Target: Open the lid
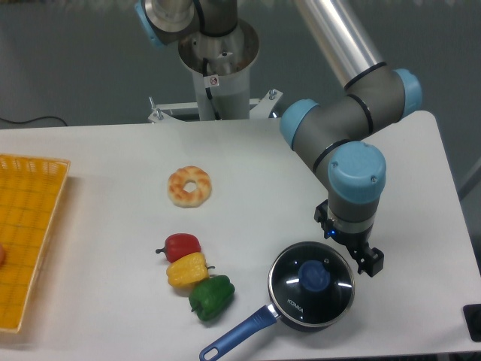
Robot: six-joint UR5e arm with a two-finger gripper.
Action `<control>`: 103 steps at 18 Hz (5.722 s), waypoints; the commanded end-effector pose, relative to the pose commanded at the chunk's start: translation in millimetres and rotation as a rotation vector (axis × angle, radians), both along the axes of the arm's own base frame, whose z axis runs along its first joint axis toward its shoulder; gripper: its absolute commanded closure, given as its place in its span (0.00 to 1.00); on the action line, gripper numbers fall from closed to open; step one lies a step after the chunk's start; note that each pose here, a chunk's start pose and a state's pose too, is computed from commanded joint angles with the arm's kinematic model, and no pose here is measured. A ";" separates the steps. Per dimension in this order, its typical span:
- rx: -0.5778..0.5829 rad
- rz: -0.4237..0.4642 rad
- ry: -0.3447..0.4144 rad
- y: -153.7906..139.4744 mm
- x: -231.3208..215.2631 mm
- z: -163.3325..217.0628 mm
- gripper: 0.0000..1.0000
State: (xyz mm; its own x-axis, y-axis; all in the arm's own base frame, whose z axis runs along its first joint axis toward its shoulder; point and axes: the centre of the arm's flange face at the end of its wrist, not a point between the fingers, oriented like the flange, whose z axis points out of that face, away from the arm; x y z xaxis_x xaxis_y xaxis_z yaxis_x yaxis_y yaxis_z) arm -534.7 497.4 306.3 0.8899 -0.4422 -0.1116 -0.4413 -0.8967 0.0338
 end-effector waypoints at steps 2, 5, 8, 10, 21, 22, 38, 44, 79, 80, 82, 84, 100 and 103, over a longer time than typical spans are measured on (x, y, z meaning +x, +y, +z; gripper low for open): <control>0.016 0.025 -0.022 2.8 -0.1 -1.6 0.00; 0.026 0.073 -0.047 7.2 -1.8 1.8 0.00; 0.030 0.072 -0.063 11.5 2.0 -0.6 0.00; 0.028 0.069 -0.066 13.2 3.4 -1.3 0.00; 0.023 0.058 -0.075 21.7 5.1 -7.2 0.00; 0.023 0.058 -0.075 21.7 5.1 -7.2 0.00; 0.022 0.043 -0.079 32.9 8.9 -14.4 0.00; 0.008 0.026 -0.068 42.7 15.5 -16.2 0.00; -0.055 0.016 -0.038 49.7 28.7 -23.7 0.00; -0.055 0.014 -0.037 50.4 29.5 -24.1 0.00; -0.052 0.020 -0.036 50.7 29.5 -24.0 0.00; -0.047 0.020 -0.036 51.1 29.5 -23.7 0.00; -0.031 0.008 -0.042 51.0 27.0 -20.8 0.03; -0.031 -0.003 -0.041 49.4 25.5 -19.7 0.07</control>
